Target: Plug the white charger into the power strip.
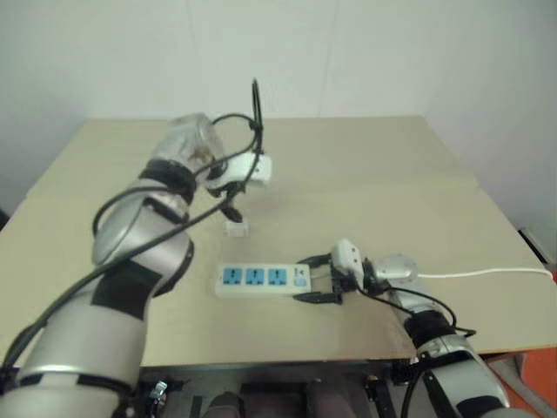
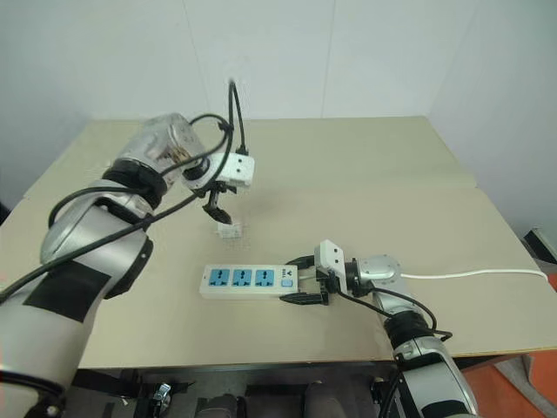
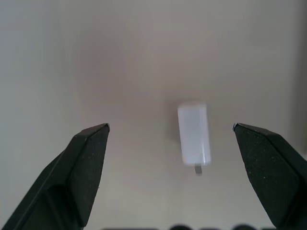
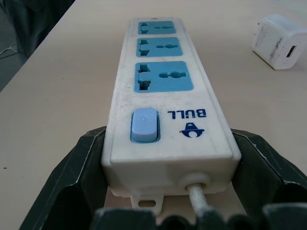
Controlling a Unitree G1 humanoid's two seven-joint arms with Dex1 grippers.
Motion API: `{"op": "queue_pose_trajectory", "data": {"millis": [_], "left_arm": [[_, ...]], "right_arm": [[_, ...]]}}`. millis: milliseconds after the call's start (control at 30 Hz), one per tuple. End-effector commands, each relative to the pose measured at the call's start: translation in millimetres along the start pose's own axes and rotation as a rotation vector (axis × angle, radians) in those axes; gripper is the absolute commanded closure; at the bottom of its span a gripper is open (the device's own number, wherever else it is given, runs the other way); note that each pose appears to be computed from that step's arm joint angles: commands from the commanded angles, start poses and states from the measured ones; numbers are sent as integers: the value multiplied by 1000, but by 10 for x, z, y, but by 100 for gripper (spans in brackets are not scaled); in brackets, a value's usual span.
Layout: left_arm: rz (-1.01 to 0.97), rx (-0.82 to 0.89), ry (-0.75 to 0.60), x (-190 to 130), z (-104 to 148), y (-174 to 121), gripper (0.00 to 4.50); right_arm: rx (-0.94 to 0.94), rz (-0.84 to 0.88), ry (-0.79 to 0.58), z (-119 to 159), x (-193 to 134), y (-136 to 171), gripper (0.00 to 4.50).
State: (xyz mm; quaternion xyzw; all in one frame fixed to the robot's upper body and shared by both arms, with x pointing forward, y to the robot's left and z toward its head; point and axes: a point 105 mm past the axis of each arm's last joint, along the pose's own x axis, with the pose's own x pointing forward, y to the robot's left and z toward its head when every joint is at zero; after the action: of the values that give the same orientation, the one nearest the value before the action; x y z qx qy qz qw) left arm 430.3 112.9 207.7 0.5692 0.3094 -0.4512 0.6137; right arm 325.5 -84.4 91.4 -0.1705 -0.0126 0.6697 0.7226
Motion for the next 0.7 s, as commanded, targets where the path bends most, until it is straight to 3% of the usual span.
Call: {"op": "queue_pose_trajectory", "data": {"millis": [33, 333, 700], "left_arm": [[71, 43, 60, -10, 41, 88, 0], [17, 12, 18, 103, 182, 6, 0], [-4, -46, 37, 275, 104, -84, 0]], "right_arm": [[-28, -1, 2, 19, 25, 38, 108], [-13, -38, 9, 17, 29, 72, 108], [-18, -82, 34, 4, 69, 82, 108]]}}
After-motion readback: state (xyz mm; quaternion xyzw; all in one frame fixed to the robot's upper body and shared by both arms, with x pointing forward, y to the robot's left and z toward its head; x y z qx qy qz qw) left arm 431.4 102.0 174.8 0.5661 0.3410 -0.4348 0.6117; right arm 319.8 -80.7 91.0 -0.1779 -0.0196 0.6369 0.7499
